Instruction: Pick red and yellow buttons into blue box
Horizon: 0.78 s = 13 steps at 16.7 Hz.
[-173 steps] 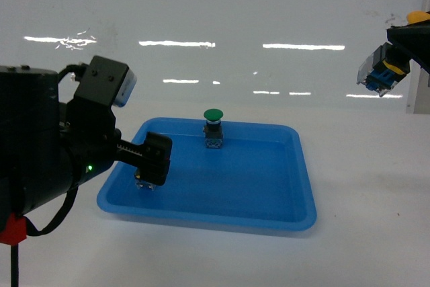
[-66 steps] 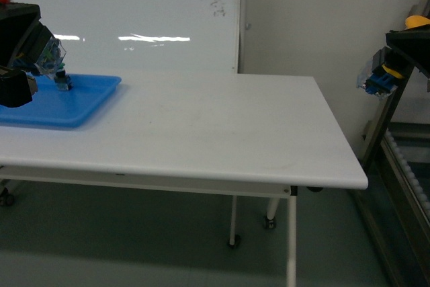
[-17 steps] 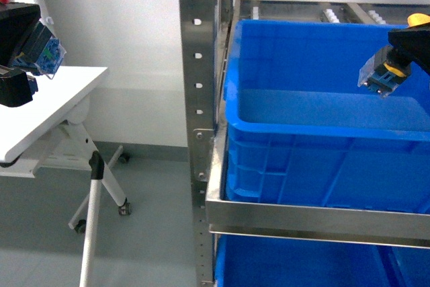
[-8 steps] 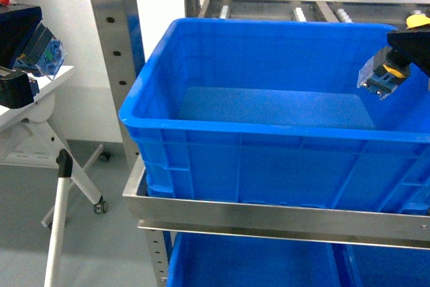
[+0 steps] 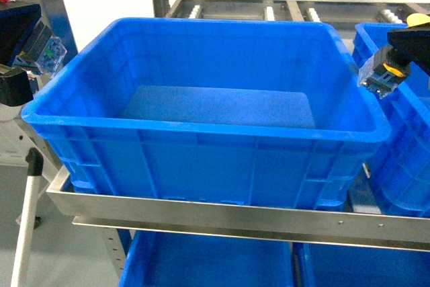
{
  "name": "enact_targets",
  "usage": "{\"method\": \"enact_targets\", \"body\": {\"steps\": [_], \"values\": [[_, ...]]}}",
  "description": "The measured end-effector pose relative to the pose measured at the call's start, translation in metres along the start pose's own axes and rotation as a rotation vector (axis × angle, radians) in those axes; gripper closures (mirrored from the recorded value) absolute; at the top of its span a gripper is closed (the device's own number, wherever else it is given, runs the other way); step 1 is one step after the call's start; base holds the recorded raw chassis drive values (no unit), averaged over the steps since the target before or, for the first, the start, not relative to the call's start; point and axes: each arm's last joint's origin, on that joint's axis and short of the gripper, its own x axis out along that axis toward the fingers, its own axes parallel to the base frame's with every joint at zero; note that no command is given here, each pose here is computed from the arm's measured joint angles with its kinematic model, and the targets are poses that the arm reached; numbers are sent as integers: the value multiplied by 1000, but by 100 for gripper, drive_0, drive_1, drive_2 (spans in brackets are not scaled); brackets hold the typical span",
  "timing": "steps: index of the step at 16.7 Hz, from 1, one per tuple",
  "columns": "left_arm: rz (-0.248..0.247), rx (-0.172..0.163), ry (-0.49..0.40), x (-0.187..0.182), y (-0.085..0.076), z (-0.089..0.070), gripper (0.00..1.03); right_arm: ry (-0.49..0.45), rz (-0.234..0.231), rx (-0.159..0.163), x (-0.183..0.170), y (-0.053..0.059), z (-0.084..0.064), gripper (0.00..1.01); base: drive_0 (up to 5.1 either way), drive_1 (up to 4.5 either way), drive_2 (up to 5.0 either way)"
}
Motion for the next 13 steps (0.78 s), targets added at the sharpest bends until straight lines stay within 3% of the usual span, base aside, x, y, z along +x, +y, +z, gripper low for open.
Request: {"method": "enact_targets", "body": {"steps": [13], "values": [[-1,0,-1,0,0,0,71,1,0,0,0,0,0,67,498,-232,-232]]}}
